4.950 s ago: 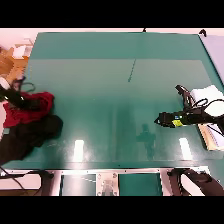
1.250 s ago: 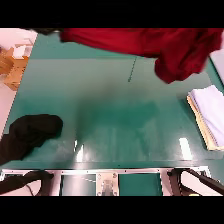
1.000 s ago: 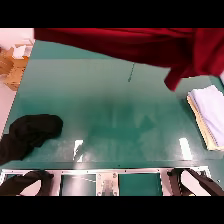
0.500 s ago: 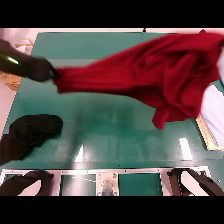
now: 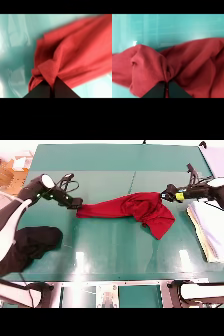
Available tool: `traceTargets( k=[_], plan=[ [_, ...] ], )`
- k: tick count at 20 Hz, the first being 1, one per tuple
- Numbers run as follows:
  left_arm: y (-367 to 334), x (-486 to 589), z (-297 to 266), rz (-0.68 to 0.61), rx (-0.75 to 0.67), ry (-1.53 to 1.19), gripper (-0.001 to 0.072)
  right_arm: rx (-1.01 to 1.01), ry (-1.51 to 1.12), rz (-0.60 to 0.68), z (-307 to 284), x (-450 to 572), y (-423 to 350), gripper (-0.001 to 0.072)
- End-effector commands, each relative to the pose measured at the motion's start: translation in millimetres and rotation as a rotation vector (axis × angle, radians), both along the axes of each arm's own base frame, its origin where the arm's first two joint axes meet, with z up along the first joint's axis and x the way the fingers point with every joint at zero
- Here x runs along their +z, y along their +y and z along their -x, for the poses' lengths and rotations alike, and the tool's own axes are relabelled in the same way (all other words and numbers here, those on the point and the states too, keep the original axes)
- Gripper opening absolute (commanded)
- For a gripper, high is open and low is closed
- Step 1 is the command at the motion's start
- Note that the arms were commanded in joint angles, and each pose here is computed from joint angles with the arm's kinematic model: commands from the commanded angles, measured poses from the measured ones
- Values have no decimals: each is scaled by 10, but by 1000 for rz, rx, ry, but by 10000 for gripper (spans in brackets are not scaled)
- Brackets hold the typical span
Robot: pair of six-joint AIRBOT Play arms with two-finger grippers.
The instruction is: Fold the shirts.
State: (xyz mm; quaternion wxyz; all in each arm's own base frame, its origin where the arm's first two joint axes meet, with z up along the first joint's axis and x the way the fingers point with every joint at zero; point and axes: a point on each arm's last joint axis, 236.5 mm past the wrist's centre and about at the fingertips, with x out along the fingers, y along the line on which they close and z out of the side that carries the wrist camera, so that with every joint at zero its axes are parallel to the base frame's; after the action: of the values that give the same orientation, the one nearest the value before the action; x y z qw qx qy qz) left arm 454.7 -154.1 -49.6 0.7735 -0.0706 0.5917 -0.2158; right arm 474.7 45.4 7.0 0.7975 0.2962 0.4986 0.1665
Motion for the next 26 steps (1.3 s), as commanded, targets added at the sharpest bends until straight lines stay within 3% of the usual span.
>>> traceTargets(
  k=[1,2,3,5,8,11,13,17,18,20,26],
  plan=[
    [-14,87,-562,-9,14,-112,191,-26,-36,-27,-458,-79,-55,273],
    [30,186,-625,-31,15,-136,511,-27,-62,-22,-510,43,-114,367],
    [115,254,-643,-64,6,-140,584,-23,-66,-21,-510,172,-195,373],
    [391,371,-564,-130,-16,-91,583,-29,-17,-11,-371,301,-479,373],
    [854,344,-207,-123,49,110,583,-49,103,-54,50,247,-885,372],
    [982,24,305,-40,49,327,583,-97,204,-111,518,-29,-1129,356],
    [768,-181,494,83,23,376,583,-132,239,-138,788,-192,-1237,355],
    [415,-432,278,200,63,244,581,-167,313,-196,1105,-456,-1249,356],
    [352,-402,169,224,75,200,552,-167,322,-200,1130,-499,-1222,355],
    [212,-309,39,277,59,132,357,-173,328,-200,1140,-547,-1201,355],
    [183,-347,-93,274,87,88,358,-173,318,-192,1085,-556,-1161,360]
  ],
)
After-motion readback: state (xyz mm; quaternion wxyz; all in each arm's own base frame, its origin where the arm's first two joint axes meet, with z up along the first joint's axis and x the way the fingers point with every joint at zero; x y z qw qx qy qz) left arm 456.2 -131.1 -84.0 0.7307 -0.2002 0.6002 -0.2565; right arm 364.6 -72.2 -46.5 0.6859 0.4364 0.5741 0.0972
